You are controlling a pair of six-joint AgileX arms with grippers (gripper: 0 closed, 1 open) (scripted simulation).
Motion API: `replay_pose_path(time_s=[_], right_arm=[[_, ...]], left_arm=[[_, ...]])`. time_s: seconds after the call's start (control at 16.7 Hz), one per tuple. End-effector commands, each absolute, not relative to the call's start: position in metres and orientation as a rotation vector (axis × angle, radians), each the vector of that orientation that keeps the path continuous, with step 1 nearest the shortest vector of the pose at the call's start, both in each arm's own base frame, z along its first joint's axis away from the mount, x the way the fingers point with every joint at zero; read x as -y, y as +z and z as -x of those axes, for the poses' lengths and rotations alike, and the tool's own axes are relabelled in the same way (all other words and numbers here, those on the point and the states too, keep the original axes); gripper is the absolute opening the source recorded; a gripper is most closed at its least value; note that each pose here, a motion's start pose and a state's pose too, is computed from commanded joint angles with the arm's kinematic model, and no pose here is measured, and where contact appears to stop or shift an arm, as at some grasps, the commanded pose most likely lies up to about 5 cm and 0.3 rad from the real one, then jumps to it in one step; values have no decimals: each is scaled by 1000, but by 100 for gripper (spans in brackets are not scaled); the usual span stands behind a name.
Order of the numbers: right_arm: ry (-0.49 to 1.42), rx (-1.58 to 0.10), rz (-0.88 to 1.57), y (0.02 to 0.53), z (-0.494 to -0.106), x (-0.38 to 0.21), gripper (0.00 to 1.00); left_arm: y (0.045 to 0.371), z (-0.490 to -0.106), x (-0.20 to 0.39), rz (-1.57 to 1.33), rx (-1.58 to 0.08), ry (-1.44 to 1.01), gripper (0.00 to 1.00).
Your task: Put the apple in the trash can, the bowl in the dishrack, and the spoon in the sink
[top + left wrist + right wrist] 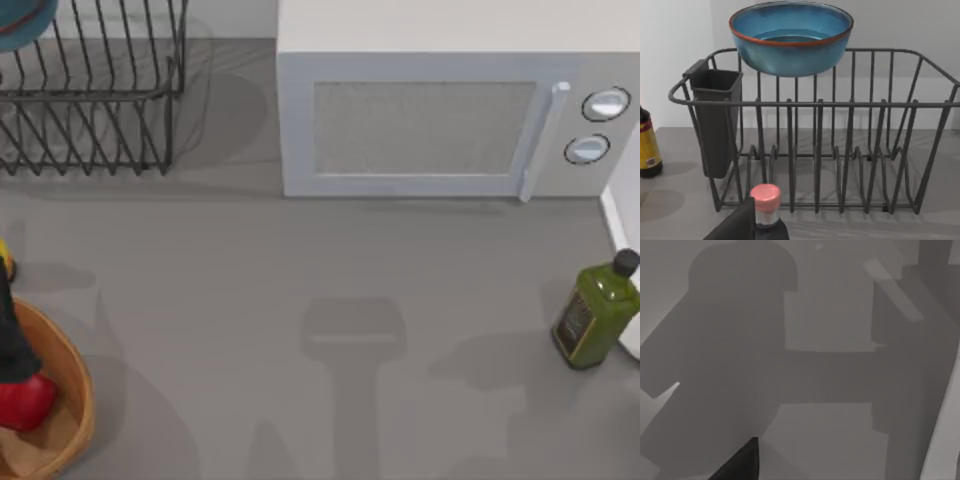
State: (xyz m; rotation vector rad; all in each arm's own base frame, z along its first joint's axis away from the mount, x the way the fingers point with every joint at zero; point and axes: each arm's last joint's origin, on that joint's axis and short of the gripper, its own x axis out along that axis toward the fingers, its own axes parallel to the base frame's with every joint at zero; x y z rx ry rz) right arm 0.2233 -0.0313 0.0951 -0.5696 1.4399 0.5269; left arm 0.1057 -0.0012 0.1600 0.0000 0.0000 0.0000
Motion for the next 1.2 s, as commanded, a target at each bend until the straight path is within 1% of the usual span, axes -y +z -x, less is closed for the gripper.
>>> replay_pose_path(time_s=[0.42, 0.48, 0.9, 0.96, 1.2], right_arm=[[527, -1440, 570, 95, -223, 31, 2], [527, -1440, 570, 95, -223, 31, 0], [527, -1440, 570, 95, -223, 31, 0], [534, -1479, 519, 115, -215, 31, 0], [534, -1483, 519, 128, -219, 32, 0]], left_arm=[[160, -106, 1, 0, 0, 0, 100], [160, -106, 1, 0, 0, 0, 100], [160, -106, 1, 0, 0, 0, 100], [160, -106, 1, 0, 0, 0, 100], [160, -106, 1, 0, 0, 0, 100]])
